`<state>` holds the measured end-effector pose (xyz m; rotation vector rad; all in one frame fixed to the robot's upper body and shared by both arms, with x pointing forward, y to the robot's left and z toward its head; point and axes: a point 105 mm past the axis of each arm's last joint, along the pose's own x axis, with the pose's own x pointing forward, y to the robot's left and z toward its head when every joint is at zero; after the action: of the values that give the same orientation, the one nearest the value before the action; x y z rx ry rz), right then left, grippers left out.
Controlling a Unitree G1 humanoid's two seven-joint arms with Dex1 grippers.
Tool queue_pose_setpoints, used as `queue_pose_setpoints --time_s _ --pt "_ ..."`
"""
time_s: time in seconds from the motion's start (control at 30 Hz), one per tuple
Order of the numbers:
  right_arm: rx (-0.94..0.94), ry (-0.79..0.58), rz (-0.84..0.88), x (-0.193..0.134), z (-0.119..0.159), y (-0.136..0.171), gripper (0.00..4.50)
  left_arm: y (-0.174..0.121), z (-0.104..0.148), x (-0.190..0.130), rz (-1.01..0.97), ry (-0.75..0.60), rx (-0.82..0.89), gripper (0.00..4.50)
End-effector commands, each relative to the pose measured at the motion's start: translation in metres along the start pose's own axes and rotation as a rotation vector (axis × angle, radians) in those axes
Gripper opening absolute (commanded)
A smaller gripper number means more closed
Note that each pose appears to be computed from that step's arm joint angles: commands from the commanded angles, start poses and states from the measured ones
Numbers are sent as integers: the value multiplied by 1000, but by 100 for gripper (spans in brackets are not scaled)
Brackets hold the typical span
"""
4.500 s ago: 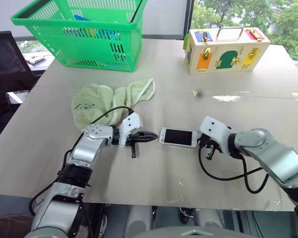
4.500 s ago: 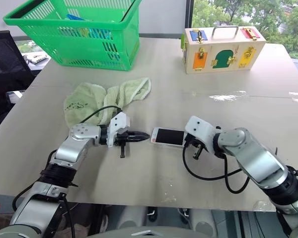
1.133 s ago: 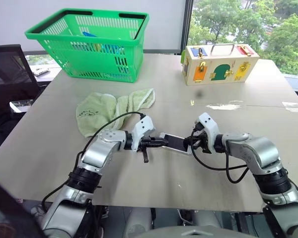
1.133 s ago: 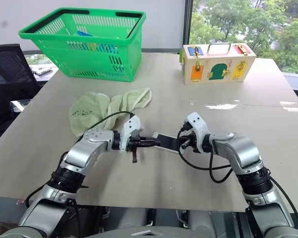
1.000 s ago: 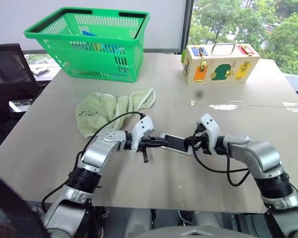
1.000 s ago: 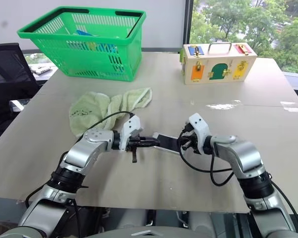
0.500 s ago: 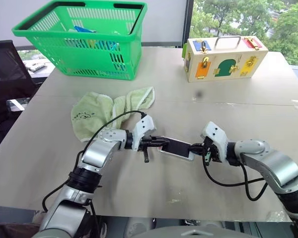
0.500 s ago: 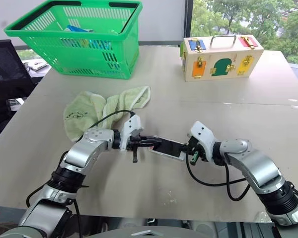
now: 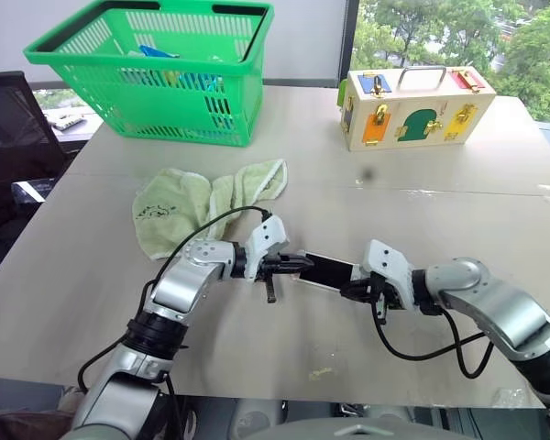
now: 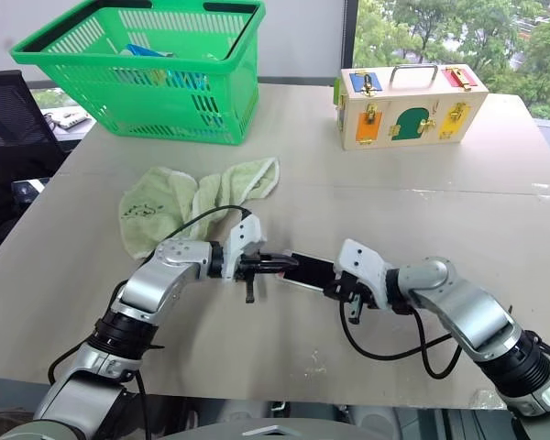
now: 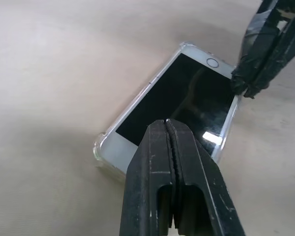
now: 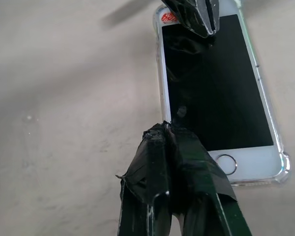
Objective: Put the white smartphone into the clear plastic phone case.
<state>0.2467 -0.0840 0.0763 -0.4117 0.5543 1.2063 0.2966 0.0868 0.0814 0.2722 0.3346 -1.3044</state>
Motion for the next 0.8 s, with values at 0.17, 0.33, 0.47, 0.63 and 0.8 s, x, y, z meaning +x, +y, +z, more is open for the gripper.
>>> queue_pose_setpoints --time_s 0.17,0.33,0.47,0.63,0.8 --pt "185 157 -36 -1 -41 -6 0 -6 -4 3 -25 18 21 2" --pt "232 224 -28 -1 -51 -4 0 -7 -6 3 -28 23 24 2" --pt "250 290 2 4 -57 -1 0 -6 -7 3 -26 25 25 2" --pt "224 385 29 14 -69 0 0 -7 -8 5 -28 22 28 2" --pt "172 316 -8 19 -60 -9 0 -12 -3 7 -18 -12 43 2"
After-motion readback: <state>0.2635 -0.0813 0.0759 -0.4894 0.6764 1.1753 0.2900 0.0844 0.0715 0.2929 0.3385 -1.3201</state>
